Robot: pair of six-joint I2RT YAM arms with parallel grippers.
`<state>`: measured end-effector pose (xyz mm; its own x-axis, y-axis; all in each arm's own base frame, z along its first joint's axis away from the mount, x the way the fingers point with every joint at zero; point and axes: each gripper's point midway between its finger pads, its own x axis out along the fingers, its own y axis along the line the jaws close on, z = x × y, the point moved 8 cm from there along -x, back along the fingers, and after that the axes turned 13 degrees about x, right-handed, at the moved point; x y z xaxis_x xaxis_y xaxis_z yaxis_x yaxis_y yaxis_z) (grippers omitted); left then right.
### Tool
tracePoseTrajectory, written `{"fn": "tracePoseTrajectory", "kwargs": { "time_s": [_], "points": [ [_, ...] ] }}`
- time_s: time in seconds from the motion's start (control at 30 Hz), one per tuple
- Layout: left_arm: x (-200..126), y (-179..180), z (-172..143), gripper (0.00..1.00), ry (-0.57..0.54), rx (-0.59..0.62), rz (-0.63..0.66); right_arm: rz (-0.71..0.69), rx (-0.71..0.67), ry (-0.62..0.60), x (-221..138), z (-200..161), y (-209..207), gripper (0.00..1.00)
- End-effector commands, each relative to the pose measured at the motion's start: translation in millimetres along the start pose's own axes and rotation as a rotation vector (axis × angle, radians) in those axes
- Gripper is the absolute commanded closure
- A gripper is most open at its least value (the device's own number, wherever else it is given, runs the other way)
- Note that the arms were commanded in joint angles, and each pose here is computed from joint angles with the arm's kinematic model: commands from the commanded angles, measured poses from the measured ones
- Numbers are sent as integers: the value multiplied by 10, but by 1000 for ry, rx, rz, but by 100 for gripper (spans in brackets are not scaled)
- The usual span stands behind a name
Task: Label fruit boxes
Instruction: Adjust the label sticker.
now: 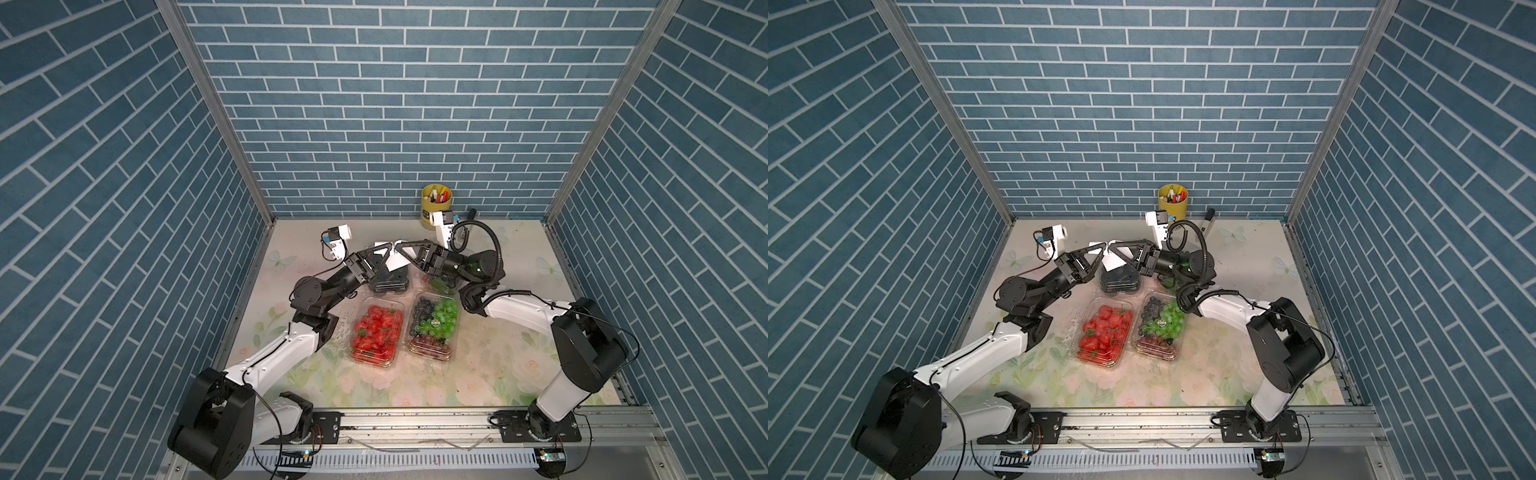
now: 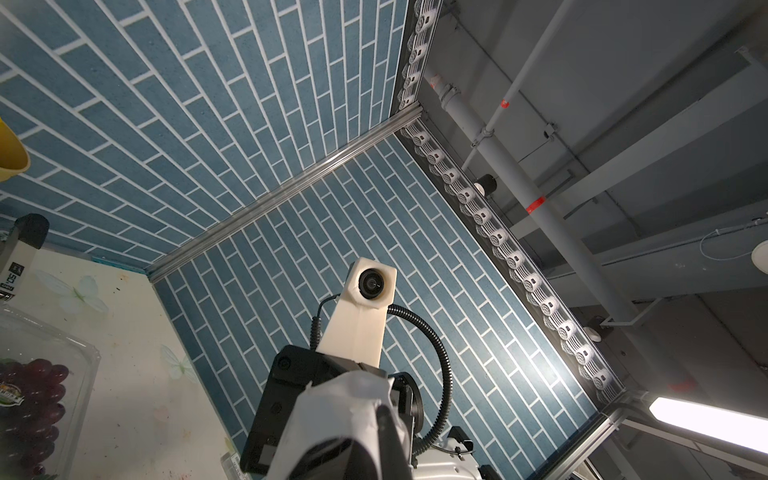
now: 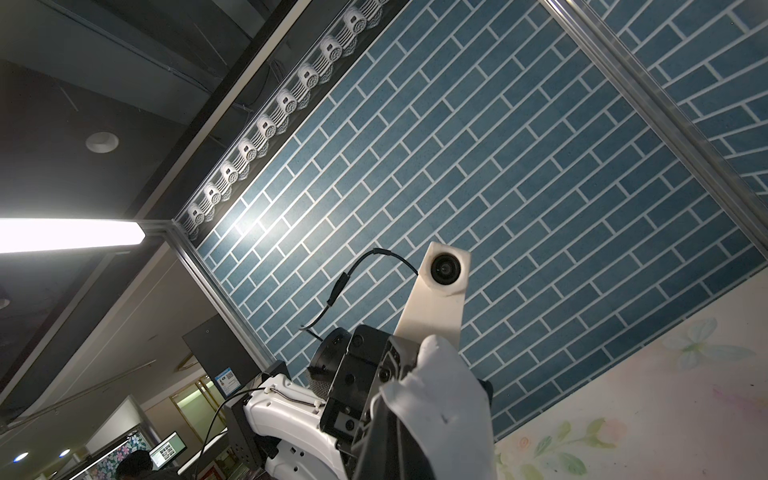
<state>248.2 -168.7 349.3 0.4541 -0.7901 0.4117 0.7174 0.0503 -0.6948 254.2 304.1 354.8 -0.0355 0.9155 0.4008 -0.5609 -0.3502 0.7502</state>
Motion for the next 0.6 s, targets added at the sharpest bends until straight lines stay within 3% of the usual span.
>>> {"fn": "tracePoseTrajectory", "kwargs": {
  "time_s": [0.0, 0.23, 0.3, 0.37, 0.47, 0.57],
  "points": [
    [-18, -21, -63, 100, 31, 17, -11, 60, -28, 27, 56, -19, 204, 100],
    [-8, -10, -63, 100, 29, 13, -23, 55, -25, 23, 42, -33, 202, 99],
    [-21, -41, -34, 100, 28, 23, -22, 41, -18, 10, 3, -31, 170, 83],
    [-52, -68, 7, 100, 22, 42, -9, 19, -13, -13, -77, -29, 134, 74],
    [-112, -126, 57, 100, 22, 87, 30, -50, -5, -67, -238, -27, 54, 65],
    [-162, -204, 88, 100, 32, 158, 96, -145, -9, -96, -370, -65, 1, 63]
  ]
}}
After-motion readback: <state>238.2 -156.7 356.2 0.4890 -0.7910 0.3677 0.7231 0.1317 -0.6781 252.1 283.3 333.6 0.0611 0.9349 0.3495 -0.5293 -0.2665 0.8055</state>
